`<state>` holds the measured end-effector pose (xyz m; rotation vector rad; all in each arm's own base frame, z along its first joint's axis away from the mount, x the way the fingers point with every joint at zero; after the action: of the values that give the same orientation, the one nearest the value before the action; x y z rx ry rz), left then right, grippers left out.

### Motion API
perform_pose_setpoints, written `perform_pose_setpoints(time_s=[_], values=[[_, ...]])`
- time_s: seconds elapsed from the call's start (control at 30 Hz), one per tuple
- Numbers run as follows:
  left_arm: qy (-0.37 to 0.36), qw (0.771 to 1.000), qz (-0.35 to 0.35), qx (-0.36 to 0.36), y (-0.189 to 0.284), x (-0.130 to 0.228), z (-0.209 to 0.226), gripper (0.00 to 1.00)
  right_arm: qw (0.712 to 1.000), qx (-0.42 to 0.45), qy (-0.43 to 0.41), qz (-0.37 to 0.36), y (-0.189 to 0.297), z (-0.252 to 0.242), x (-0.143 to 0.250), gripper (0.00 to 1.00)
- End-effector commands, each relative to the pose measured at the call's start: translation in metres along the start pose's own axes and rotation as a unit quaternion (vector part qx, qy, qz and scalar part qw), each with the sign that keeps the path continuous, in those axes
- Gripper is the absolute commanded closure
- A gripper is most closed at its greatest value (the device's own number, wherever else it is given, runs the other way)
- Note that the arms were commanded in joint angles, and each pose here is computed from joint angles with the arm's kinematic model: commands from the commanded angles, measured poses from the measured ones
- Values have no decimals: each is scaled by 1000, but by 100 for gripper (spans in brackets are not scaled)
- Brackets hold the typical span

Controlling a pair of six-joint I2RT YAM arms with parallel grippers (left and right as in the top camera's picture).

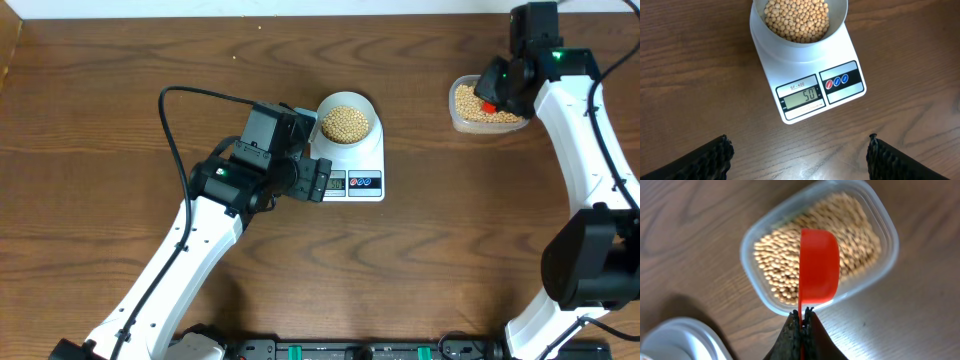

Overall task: Scoop item into bowl and weigh 50g on scale
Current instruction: 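Lower the red scoop into the tub and open the right gripper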

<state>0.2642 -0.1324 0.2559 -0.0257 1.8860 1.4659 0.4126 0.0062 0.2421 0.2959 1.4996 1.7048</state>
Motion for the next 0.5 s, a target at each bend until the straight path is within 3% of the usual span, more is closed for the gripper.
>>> perform_pose_setpoints(time_s=[0.0,0.13,0.23,0.33,0.43,0.47], values=[[-4,1000,-6,2,5,1,0,12,994,4,-113,10,-1,-7,5,89],[-4,1000,-6,2,5,1,0,12,993,11,-118,16,-6,-10,8,52],[-4,1000,-6,2,5,1,0,12,993,11,-117,22,-6,-10,10,38],[-4,1000,-6,2,5,1,0,12,994,1,-103,35,-5,-9,11,30],[-4,1000,-6,2,5,1,0,12,997,-9,-70,45,-5,-8,12,11],[-4,1000,-6,2,5,1,0,12,997,-11,-58,45,-5,-7,12,9]])
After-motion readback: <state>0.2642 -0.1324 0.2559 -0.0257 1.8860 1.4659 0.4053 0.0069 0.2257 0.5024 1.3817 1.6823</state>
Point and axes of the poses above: each gripper's point midway between its finger pads, its own y axis back along the fingers, its own z axis along the line the jaws close on, x = y × z, the point moved 10 cm from there along y, back along the fingers, and after that the axes turned 10 degrees about -y, right-handed, at the moved point
